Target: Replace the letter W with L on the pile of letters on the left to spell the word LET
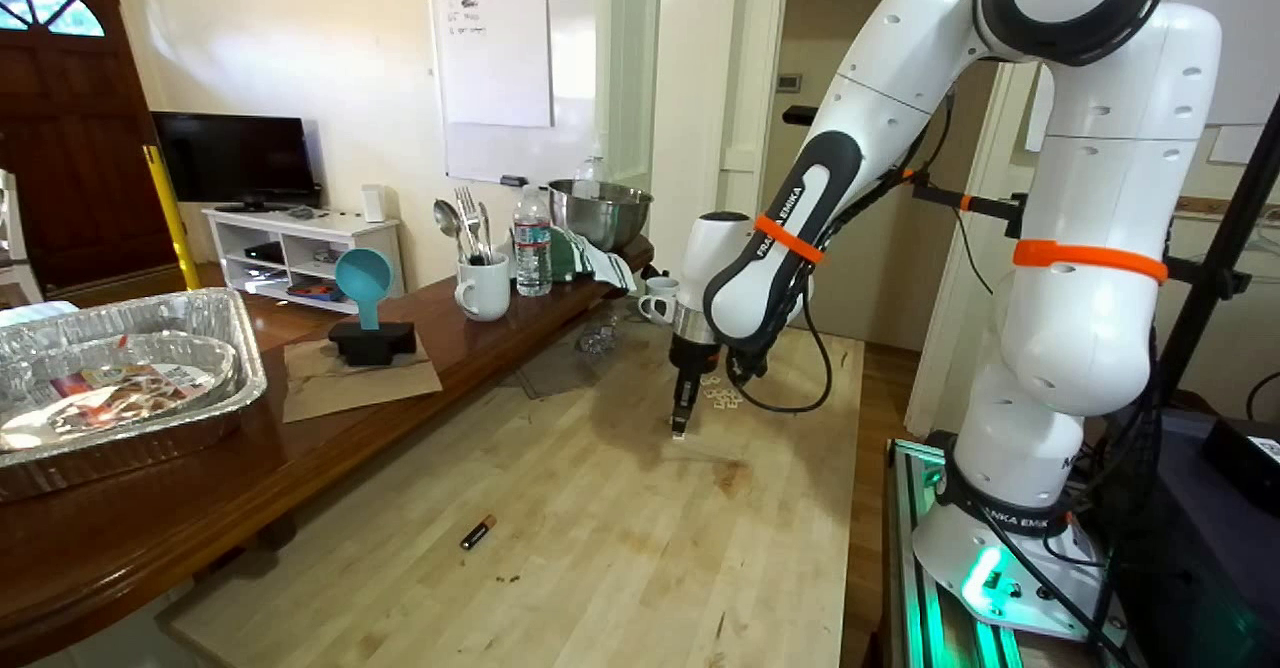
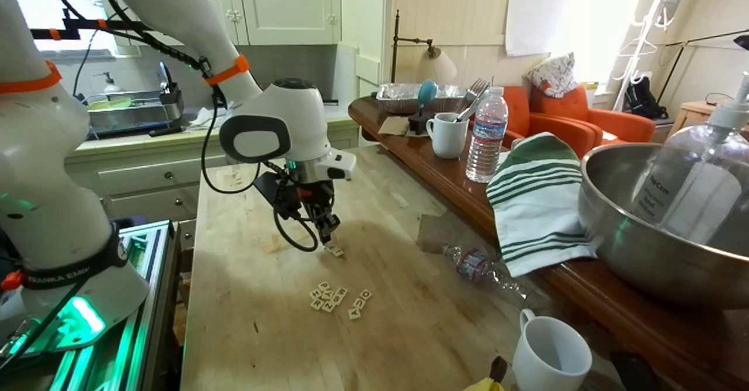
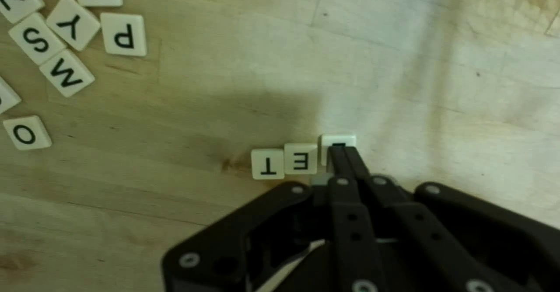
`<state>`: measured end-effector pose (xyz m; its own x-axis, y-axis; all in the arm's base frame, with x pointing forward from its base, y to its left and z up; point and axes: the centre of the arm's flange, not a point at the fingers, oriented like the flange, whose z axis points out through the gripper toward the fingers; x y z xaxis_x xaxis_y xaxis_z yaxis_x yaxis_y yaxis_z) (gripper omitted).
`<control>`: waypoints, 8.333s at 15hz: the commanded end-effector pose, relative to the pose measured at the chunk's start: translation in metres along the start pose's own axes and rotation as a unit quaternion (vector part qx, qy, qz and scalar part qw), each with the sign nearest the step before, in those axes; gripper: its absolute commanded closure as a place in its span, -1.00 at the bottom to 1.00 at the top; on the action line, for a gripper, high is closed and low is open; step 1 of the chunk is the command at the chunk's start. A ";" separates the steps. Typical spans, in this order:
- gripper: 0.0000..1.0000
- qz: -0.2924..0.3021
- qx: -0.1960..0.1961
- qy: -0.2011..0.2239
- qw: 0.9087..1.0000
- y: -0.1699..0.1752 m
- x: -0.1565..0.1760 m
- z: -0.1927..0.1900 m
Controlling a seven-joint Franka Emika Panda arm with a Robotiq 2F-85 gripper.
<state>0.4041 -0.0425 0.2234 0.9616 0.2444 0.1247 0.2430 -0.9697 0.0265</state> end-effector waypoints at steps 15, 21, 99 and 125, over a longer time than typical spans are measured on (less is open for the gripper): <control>1.00 -0.005 0.005 -0.017 1.000 -0.012 -0.044 0.006; 1.00 0.001 0.006 -0.013 1.000 -0.011 -0.042 0.007; -1.00 0.000 0.004 -0.003 1.000 -0.008 -0.033 -0.046; -1.00 -0.015 0.006 -0.017 1.000 0.009 -0.001 -0.069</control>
<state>0.3964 -0.0523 0.2923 0.9576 0.2736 0.0899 0.2731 -0.9618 0.0183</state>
